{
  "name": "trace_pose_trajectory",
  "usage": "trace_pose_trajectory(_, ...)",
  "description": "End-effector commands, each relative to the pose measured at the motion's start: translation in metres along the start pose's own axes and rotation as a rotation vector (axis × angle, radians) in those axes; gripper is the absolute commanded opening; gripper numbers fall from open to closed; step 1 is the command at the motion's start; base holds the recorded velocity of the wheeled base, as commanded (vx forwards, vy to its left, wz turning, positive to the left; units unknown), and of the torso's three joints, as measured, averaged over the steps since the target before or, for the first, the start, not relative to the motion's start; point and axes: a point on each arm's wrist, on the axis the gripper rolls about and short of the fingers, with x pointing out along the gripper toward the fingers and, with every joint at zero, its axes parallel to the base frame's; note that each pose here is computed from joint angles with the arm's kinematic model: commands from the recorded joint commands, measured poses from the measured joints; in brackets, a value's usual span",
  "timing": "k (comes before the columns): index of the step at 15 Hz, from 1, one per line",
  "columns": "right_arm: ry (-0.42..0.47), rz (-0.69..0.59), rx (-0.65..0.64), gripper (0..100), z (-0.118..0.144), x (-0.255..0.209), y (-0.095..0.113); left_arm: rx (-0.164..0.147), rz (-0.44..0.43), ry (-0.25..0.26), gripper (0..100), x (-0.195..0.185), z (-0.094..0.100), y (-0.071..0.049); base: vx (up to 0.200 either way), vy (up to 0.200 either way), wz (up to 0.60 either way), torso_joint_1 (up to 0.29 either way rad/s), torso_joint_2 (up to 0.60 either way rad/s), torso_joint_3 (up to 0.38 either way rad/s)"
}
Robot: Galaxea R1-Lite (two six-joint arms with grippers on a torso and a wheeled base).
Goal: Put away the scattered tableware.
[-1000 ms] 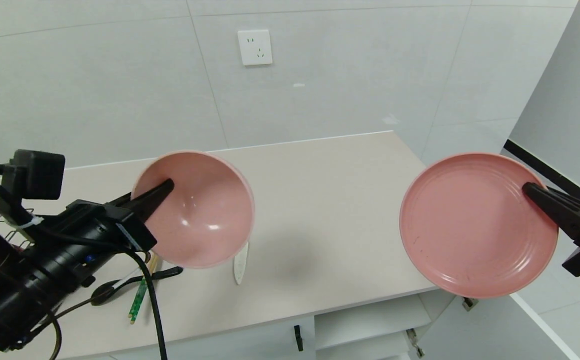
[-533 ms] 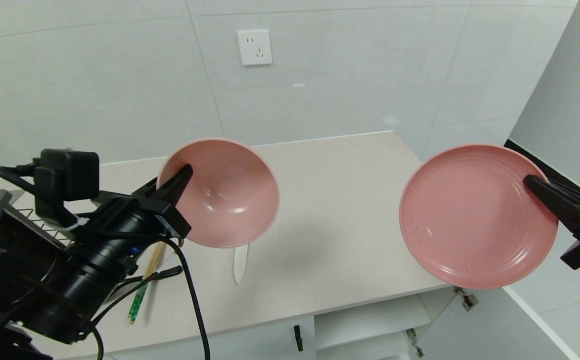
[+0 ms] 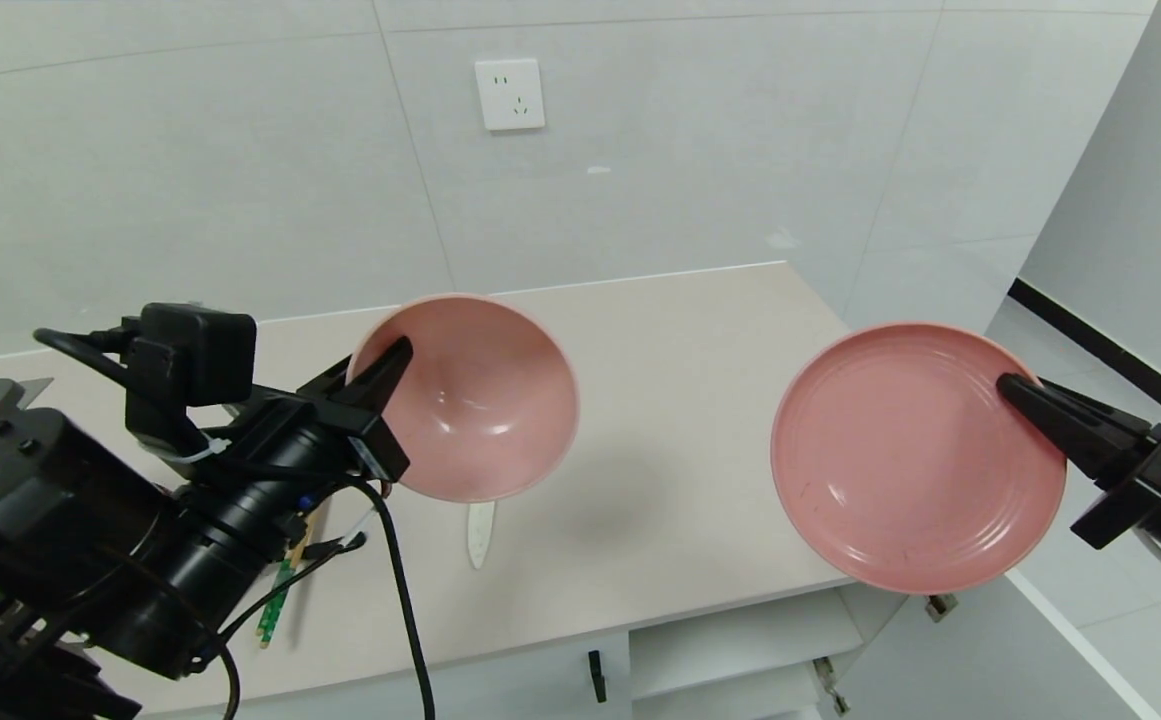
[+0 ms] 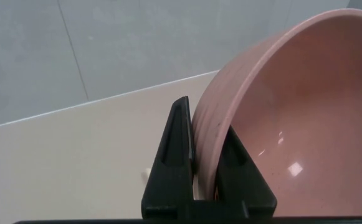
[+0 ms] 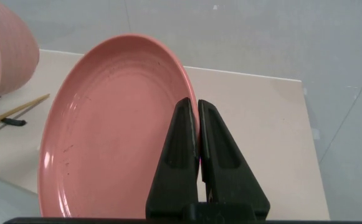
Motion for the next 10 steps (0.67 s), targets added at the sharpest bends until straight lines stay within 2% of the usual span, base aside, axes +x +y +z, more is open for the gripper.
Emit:
trace_pose_trajectory(1,0.006,0.003,-0.003,0,-0.0017,0.001,0.0002,0.0,0.003,0.009,0,-0.0006,-0.0021,0.0006,-0.2,0.0,0.0,0.002,0.0,0.002)
trace_pose_trajectory(7,-0.004,0.003,-0.01,0,0.0003,0.0024,-0.0003,0.007,0.001,0.021,0,-0.0053,-0.0034,0.001,-0.2,0.0,0.0,0.002,0.0,0.001)
trace_pose_trajectory(10,-0.017,0.001,-0.015,0,0.003,0.0033,-0.0009,0.006,0.0,0.011,0,-0.0078,-0.0001,0.0011,0.0,0.0,0.0,0.0,0.0,0.0)
